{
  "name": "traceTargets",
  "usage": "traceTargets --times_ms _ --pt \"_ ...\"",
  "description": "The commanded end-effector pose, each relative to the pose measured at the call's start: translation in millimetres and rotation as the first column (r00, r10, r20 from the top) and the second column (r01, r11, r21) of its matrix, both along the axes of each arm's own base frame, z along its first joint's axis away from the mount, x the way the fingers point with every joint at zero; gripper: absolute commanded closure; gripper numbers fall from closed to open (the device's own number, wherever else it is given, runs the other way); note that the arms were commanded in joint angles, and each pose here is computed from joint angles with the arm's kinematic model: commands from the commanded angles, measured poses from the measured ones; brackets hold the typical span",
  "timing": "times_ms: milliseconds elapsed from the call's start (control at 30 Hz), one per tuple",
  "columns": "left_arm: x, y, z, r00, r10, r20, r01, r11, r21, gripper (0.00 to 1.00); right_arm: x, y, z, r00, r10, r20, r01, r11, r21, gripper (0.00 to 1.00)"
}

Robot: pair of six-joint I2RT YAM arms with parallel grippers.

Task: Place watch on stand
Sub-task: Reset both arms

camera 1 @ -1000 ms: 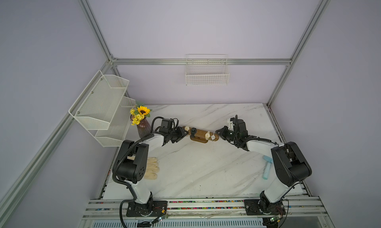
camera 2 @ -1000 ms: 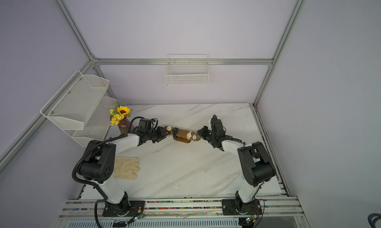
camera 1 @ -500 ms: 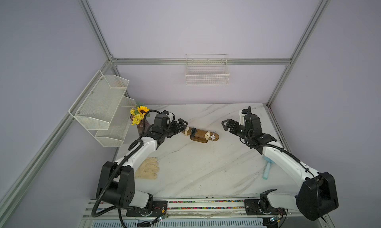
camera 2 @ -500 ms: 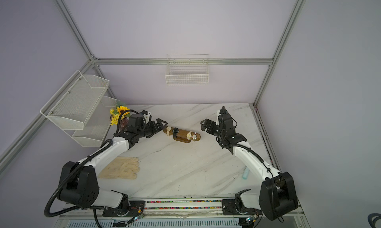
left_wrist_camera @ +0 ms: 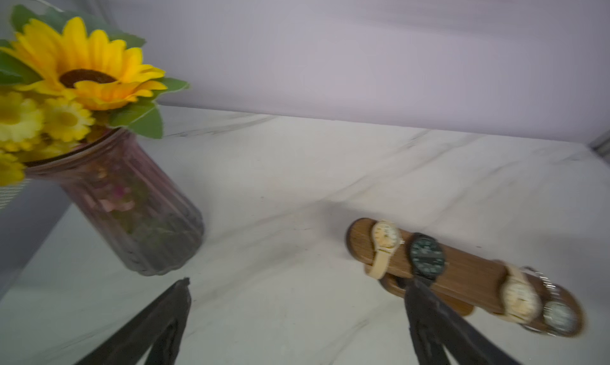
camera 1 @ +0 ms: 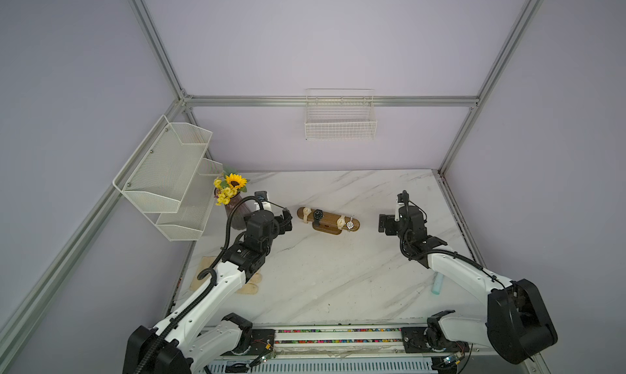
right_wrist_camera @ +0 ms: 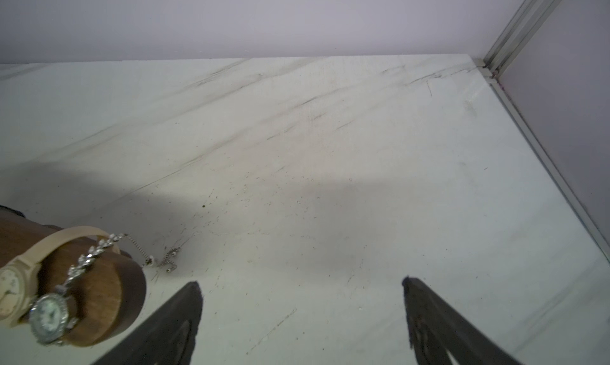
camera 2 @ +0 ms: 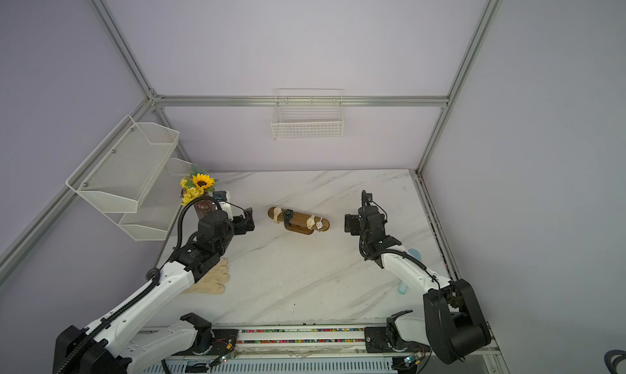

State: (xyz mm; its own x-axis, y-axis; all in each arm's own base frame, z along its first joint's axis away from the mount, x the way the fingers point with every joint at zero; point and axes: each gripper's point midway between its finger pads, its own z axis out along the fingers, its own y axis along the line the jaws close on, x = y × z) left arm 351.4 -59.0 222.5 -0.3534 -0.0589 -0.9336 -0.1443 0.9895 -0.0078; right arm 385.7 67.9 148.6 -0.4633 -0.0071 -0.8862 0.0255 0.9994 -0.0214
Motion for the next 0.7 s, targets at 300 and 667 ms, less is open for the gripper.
traceTargets --times_ms 300,667 --pt "45.2 60.1 -99.8 0.996 0.074 -0.042 -0.064 0.979 0.196 0.0 48.0 -52.6 -36.7 0.982 -0.062 0.181 0.05 0.996 0.072 0.03" --pt "35.4 110.5 -96.9 0.971 0.08 0.223 -0.087 0.996 0.022 0.0 46.5 -72.5 -50.1 0.961 -0.035 0.274 0.009 0.995 0.094 0.03"
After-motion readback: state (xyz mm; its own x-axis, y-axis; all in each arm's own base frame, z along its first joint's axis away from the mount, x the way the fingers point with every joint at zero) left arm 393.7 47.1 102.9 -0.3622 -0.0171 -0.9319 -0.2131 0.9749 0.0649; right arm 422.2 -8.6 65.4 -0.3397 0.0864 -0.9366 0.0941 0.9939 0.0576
